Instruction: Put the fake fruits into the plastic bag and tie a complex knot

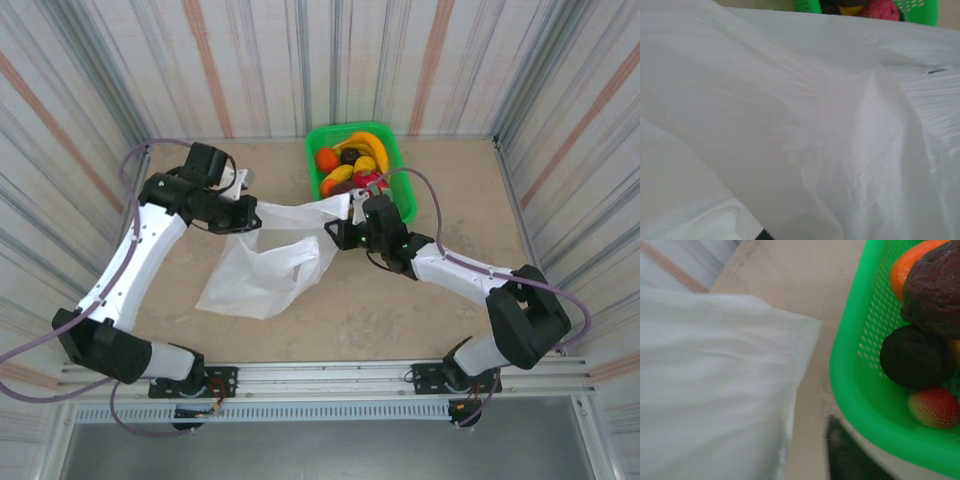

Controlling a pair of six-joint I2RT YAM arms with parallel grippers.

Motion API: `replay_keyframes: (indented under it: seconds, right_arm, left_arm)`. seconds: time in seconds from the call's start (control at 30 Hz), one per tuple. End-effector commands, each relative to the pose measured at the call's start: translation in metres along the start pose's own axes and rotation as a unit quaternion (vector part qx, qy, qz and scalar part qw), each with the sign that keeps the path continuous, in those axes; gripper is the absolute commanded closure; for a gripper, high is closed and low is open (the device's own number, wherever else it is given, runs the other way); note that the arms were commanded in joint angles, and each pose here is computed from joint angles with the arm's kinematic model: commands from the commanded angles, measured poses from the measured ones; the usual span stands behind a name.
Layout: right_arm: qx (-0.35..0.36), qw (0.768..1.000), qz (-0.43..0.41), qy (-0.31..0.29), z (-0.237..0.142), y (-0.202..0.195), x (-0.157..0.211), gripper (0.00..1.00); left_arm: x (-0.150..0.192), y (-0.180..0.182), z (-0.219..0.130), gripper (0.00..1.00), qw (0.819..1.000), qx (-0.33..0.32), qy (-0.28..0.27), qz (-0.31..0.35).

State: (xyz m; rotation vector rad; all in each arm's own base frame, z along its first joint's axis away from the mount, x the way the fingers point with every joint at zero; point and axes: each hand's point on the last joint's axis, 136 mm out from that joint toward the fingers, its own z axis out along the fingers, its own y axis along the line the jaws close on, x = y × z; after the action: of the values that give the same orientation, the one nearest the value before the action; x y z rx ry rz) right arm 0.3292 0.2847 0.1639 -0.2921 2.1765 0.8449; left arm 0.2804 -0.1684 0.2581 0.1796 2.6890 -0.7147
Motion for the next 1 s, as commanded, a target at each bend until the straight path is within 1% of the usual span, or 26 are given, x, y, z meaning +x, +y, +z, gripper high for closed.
replay_keyframes:
  seconds: [0.0,0.03,0.1,0.13,0.23,0.33,0.43,0.53,0.6,0.67,0.77,0.83,0.9,0.97]
  right_arm:
    - [-0.052,0.998,-0.046,0.013,-0.016,0.014,0.005,0.4]
    - [-0.061,0.997,-0.052,0.014,-0.02,0.015,0.006,0.31]
    - [-0.064,0.996,-0.061,0.021,-0.028,0.013,0.01,0.19]
    - [-0.063,0.996,-0.065,0.025,-0.034,0.011,0.012,0.14]
    - [-0.051,0.996,-0.066,0.039,-0.05,0.002,0.019,0.07]
    - [-0.05,0.994,-0.081,0.045,-0.07,0.001,0.024,0.0]
    - [-0.056,0.991,-0.115,0.049,-0.087,0.005,0.03,0.01]
    - [-0.084,0.983,-0.16,0.036,-0.104,0.015,0.033,0.01]
    - [-0.106,0.978,-0.181,0.019,-0.116,0.024,0.03,0.01]
    - [-0.127,0.975,-0.183,0.005,-0.125,0.032,0.023,0.01]
    - [-0.14,0.978,-0.152,-0.01,-0.134,0.039,0.006,0.01]
    - [-0.103,0.988,-0.116,-0.02,-0.136,0.028,-0.011,0.01]
    - [-0.046,0.997,-0.062,-0.028,-0.139,0.004,-0.03,0.01]
    - [-0.021,0.999,-0.021,-0.025,-0.143,-0.01,-0.043,0.01]
  left_arm:
    - [0.004,-0.025,-0.003,1.0,0.996,0.07,0.032,-0.042]
    - [0.004,-0.025,-0.002,1.0,0.995,0.072,0.036,-0.052]
    - [0.004,-0.023,0.002,1.0,0.995,0.067,0.038,-0.066]
    - [0.002,-0.02,0.003,1.0,0.995,0.066,0.035,-0.073]
    - [-0.002,-0.016,0.003,1.0,0.991,0.073,0.032,-0.104]
    - [-0.006,-0.015,0.001,1.0,0.987,0.088,0.032,-0.129]
    - [-0.01,-0.014,0.002,1.0,0.986,0.086,0.025,-0.138]
    - [-0.013,-0.01,0.003,1.0,0.986,0.077,0.014,-0.148]
    - [-0.016,0.0,0.001,1.0,0.985,0.048,-0.003,-0.167]
    - [-0.017,0.012,-0.003,1.0,0.98,0.013,-0.023,-0.197]
    - [-0.016,0.022,-0.007,1.0,0.971,-0.01,-0.041,-0.236]
    - [-0.015,0.024,-0.008,1.0,0.966,-0.012,-0.046,-0.255]
    - [-0.013,0.026,-0.01,1.0,0.96,-0.013,-0.05,-0.275]
    - [-0.013,0.025,-0.012,1.0,0.957,-0.005,-0.053,-0.286]
